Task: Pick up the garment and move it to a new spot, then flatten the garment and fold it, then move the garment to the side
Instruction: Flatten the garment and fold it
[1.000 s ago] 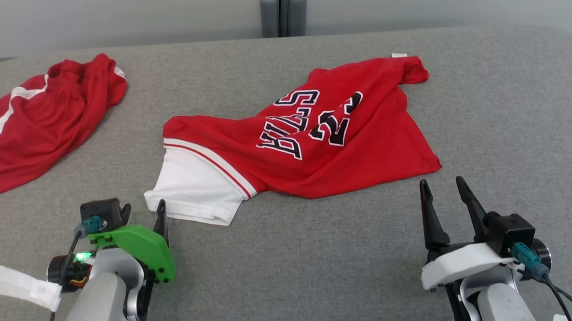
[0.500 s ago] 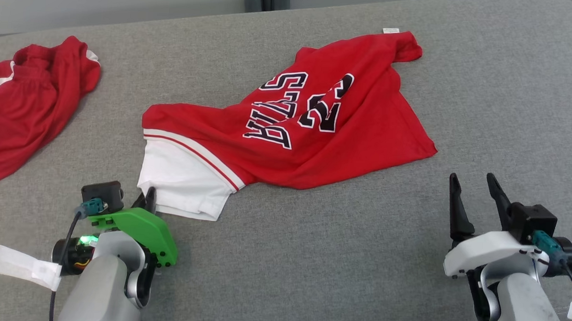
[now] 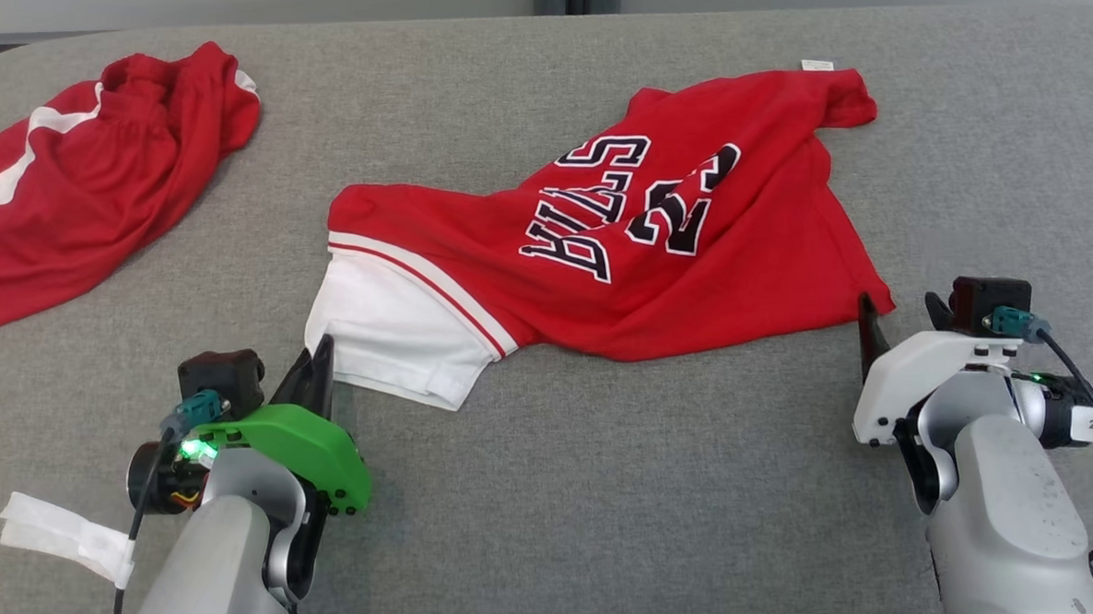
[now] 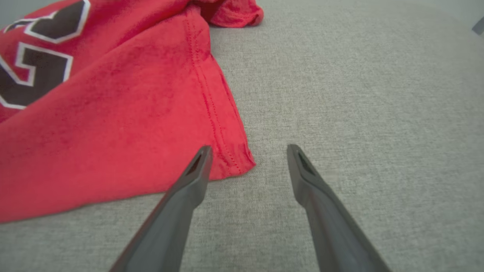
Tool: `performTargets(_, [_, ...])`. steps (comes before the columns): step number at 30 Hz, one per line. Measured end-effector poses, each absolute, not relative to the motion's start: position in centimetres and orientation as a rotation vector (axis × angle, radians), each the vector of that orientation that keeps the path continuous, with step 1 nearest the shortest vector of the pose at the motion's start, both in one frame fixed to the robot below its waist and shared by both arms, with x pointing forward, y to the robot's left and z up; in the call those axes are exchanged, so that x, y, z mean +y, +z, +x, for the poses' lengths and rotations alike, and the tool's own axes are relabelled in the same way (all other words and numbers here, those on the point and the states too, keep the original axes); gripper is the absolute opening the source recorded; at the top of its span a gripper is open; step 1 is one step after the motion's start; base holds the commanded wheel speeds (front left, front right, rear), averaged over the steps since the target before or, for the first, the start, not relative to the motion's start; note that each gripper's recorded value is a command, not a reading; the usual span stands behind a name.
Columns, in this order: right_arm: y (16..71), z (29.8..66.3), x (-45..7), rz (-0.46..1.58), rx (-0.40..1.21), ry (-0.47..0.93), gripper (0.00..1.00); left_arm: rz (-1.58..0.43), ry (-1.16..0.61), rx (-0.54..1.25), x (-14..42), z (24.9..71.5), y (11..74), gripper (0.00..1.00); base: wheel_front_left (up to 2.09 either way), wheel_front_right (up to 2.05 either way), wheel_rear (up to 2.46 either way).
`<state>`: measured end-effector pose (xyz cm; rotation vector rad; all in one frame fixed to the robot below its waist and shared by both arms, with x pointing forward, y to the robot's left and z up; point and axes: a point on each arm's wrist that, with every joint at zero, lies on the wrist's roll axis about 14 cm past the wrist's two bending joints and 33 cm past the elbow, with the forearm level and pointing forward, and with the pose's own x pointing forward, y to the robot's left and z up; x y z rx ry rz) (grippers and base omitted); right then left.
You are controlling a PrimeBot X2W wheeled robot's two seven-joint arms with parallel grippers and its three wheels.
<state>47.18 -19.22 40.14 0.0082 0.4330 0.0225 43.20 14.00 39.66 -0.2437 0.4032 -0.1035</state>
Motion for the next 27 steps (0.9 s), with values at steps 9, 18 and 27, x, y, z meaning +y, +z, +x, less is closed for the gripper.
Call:
performTargets(9, [38.1, 47.9, -17.1, 0.017, 0.56, 0.079, 0.35, -0.25, -0.087, 0.355, 14.4, 42.6, 41.1, 0.0, 0.0, 0.0, 0.0])
performTargets(18, [39.3, 48.2, -16.6, 0.083, 0.49, 0.084, 0.0, -0.242, -0.108, 0.308, 14.0, 43.3, 42.6, 0.0, 0.0, 0.0, 0.0])
performTargets(27, [48.8, 50.5, -17.8, 0.125, 0.093, 0.076, 0.0, -0.228, -0.145, 0.058, 13.4, 45.2, 50.2, 0.0, 0.0, 0.0, 0.0])
